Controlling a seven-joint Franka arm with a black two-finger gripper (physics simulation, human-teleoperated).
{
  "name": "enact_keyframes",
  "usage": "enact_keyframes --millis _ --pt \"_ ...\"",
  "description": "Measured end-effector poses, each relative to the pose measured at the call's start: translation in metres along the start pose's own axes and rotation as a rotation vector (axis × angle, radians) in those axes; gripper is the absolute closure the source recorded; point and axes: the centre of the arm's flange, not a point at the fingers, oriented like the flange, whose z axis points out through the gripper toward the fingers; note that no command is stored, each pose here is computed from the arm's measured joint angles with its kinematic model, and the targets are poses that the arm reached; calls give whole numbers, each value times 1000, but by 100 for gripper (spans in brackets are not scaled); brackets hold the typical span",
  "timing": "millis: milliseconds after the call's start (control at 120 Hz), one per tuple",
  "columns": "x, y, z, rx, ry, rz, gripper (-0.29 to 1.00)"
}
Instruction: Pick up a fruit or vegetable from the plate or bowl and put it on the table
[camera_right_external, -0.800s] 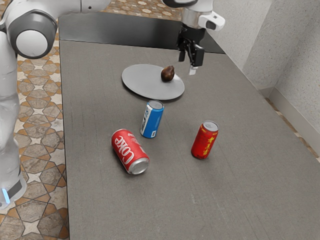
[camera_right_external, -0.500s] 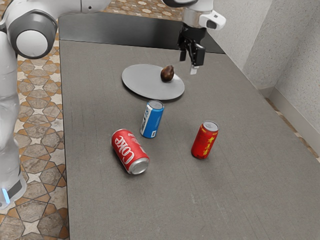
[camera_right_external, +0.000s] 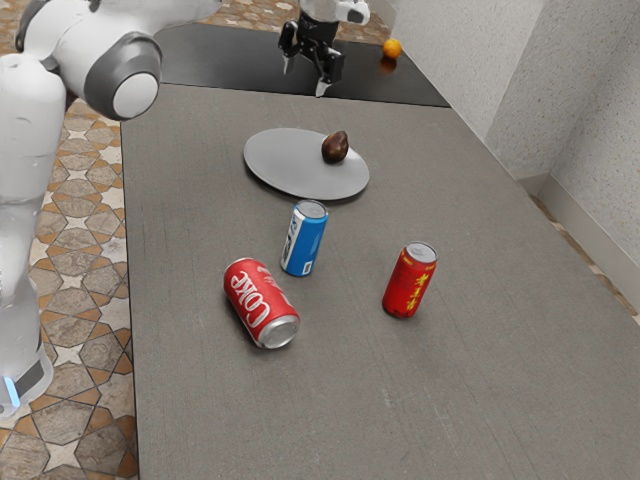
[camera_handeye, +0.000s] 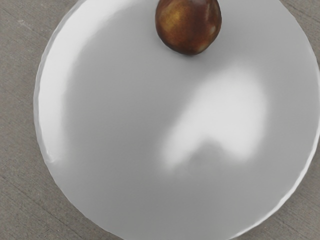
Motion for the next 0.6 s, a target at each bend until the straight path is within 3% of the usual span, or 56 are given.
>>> enact_keyframes --millis 250,600 --pt "31 -19 50 -14 -23 -70 0" --pt "86 -28 120 -91 11 -106 0"
